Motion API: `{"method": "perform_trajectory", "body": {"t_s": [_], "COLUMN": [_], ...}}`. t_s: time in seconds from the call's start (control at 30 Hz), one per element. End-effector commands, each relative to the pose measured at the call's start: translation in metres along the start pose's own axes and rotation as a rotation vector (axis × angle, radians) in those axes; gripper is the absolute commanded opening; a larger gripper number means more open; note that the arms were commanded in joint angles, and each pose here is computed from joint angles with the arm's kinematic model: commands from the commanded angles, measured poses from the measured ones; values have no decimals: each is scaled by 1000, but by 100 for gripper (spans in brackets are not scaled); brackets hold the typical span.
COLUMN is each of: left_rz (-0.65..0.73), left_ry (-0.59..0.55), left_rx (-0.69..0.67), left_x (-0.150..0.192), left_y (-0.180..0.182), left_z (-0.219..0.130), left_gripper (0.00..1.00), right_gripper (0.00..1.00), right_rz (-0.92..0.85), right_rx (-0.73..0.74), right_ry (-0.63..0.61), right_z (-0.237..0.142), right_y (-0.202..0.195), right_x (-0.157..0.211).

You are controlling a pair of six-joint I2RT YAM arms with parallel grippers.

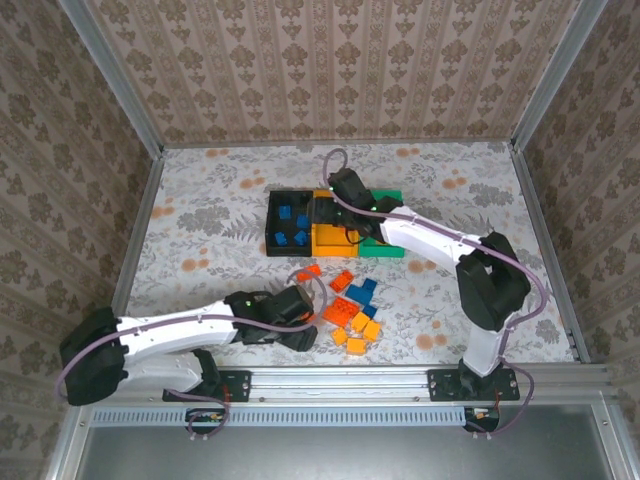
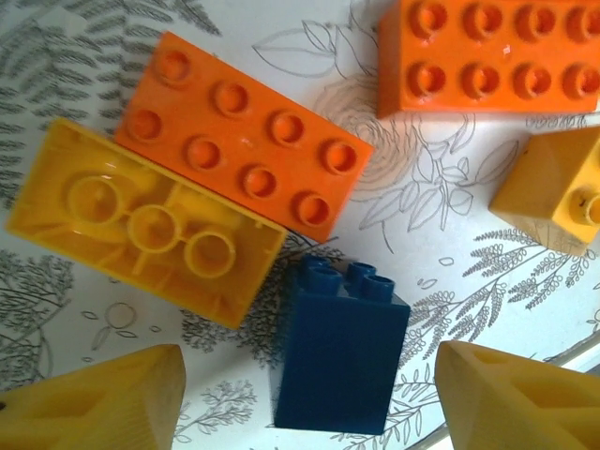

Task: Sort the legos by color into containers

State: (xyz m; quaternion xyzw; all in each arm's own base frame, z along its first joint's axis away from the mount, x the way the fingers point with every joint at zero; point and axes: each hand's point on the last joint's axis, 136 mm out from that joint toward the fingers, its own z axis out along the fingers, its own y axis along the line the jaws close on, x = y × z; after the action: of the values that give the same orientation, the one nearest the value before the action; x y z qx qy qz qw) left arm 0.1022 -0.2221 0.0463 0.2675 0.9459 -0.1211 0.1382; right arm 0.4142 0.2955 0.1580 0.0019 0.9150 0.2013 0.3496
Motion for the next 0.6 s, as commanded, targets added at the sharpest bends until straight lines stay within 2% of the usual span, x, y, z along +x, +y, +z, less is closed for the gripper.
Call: {"method": "perform_trajectory", "body": {"t_s": [0.0, 0.13, 0.33, 0.47, 0.57], "left_rz": [45, 68, 96, 107, 100], "left_ry": [24, 77, 63, 38, -22], "left_rx": [-62, -103, -143, -131, -106], "left_x": [5, 14, 5, -4, -15], "left_y": [-1, -3, -5, -10, -14], "left_z": [2, 14, 17, 7, -12], "left_gripper": [66, 57, 44, 35, 33], "right_gripper": [77, 77, 77, 77, 77], "right_rz": [33, 48, 50, 45, 52], "right_rx": [-33, -33, -26, -16, -3], "right_ry": [-68, -78, -93, -100, -107], "right_z": [-20, -27, -39, -48, -57], "right_y": [3, -5, -13, -20, -31], "right_x": [-13, -12, -9, -6, -1]}}
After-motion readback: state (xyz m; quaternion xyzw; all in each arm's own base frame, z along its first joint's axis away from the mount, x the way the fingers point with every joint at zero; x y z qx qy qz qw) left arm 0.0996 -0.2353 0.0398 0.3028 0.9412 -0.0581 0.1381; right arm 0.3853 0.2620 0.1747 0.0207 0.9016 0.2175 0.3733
